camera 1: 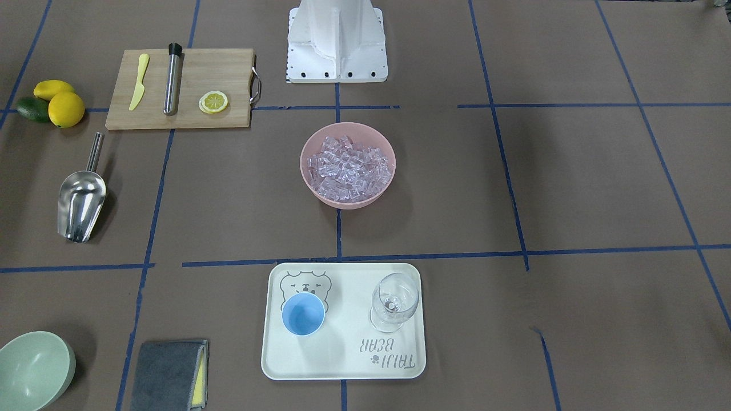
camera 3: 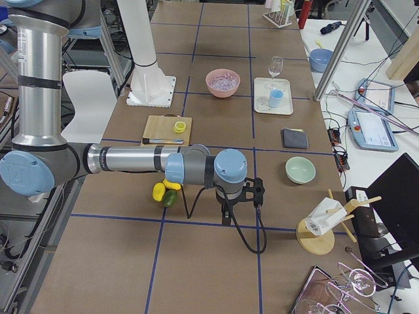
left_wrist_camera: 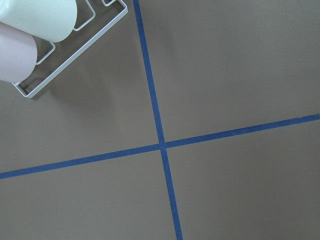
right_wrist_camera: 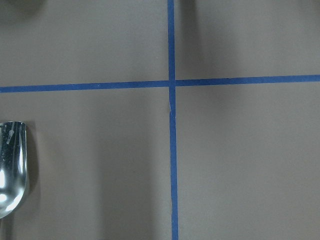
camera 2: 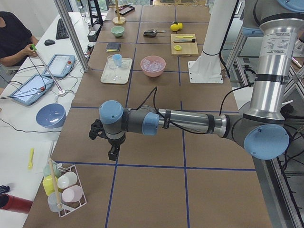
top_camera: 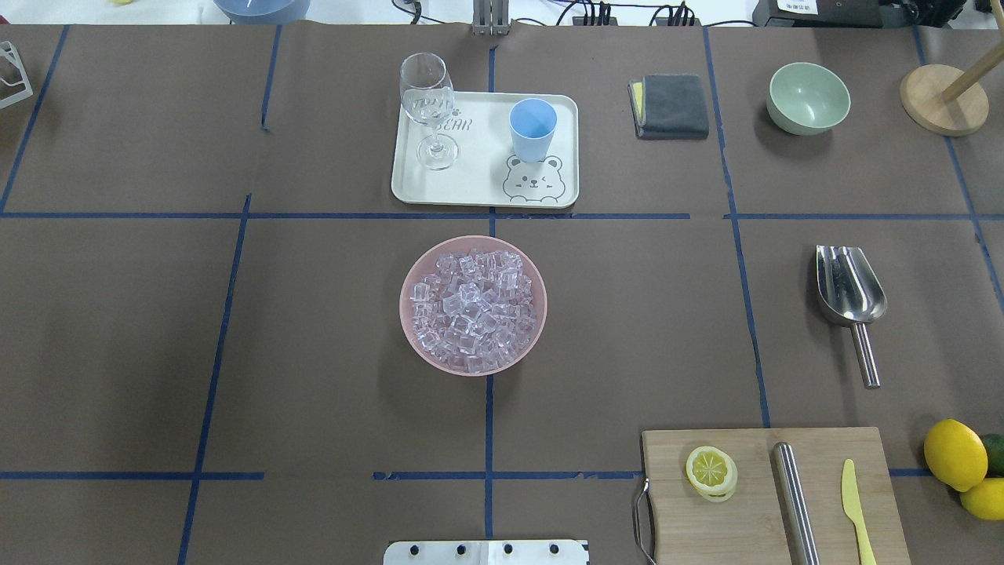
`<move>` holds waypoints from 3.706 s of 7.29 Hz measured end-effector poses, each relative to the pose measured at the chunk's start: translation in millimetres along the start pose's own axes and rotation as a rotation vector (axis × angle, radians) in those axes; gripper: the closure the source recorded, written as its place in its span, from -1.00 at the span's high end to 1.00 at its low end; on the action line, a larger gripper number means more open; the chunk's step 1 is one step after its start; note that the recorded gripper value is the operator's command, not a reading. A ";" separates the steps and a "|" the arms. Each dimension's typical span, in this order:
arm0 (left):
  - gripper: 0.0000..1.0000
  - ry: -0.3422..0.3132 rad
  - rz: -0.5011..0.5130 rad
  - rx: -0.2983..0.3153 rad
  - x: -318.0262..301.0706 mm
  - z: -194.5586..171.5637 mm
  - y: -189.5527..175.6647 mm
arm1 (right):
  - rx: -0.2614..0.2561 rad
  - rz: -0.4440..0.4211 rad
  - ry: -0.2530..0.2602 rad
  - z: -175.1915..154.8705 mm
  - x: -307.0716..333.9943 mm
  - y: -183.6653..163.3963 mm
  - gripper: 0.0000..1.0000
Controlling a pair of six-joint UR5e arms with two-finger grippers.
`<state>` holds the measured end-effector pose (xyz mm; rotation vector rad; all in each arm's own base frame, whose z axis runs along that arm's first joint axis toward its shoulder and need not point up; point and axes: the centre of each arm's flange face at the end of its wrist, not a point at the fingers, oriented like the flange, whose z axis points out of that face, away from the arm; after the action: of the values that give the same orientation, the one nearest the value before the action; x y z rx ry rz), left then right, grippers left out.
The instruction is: Put ice in cup with scoop
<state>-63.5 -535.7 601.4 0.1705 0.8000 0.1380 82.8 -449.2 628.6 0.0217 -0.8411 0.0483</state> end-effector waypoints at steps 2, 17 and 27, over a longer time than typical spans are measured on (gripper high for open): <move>1.00 0.000 0.001 0.002 0.8 -0.8 -0.8 | 0.010 -0.013 0.002 -2.7 -3.3 -4.1 1.00; 1.00 0.357 0.904 0.345 266.7 40.6 -42.0 | 0.009 -0.020 -0.094 48.9 -138.4 -27.3 1.00; 1.00 0.356 0.941 0.305 303.5 81.2 -41.1 | -0.122 0.036 0.042 180.6 -272.2 88.5 1.00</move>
<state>206.6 -527.1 436.1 0.8249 1.0408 0.9558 -237.3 -377.1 546.1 -0.1091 -0.8007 0.0309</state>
